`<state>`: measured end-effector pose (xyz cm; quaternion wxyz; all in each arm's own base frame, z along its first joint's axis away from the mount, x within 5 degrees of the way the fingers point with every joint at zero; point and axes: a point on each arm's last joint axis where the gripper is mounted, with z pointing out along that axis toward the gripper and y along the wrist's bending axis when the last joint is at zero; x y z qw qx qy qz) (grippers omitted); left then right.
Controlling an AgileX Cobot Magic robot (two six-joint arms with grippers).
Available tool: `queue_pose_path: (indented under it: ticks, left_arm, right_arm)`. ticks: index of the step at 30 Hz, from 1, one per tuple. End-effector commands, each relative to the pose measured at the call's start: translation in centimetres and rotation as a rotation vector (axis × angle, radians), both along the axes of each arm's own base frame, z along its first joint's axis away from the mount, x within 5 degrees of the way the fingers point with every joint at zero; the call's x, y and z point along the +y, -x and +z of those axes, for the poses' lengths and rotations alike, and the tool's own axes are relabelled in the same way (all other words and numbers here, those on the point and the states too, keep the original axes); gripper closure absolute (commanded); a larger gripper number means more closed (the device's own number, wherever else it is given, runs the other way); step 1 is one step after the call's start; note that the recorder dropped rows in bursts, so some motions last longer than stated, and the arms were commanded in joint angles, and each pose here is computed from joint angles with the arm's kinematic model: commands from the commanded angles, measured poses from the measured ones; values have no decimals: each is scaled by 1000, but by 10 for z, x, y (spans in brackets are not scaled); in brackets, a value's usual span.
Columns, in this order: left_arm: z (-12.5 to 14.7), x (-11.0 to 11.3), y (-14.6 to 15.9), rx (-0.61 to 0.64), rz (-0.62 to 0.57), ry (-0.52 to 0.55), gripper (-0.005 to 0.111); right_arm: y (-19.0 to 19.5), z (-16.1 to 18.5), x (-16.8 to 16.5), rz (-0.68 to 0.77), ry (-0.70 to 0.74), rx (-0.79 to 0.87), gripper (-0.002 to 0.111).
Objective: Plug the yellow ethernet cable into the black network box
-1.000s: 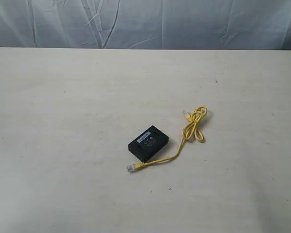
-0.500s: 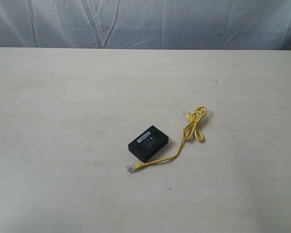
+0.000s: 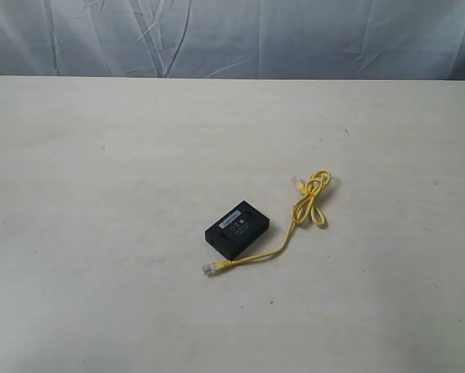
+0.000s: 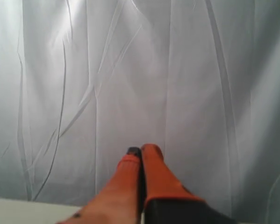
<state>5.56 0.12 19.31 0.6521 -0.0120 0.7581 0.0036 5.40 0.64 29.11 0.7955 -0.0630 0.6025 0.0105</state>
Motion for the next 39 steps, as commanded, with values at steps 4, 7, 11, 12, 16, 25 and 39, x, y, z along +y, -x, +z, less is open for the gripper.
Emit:
queue_pose_path:
  ticks: [4, 7, 11, 12, 16, 25, 39]
  left_arm:
    - [-1, 0, 0, 0, -3, 13, 107]
    - [-1, 0, 0, 0, -3, 13, 107]
    - [-1, 0, 0, 0, -3, 13, 107]
    - [-1, 0, 0, 0, -3, 13, 107]
    - [-1, 0, 0, 0, -3, 13, 107]
    - [-1, 0, 0, 0, -3, 13, 107]
    - [-1, 0, 0, 0, -3, 13, 107]
  right_arm:
    - [-53, 40, 4, -22, 76, 509, 109]
    - [-106, 14, 13, 6, 41, 854, 109]
    - [-156, -18, 30, 95, 113, 1069, 109]
    - [-162, -18, 36, 136, 153, 1082, 109]
    - [-192, -30, 90, 404, 373, 1141, 109]
    - [-209, -98, 166, 836, 979, 1096, 109]
    - [-201, -147, 204, 1168, 1239, 1013, 109]
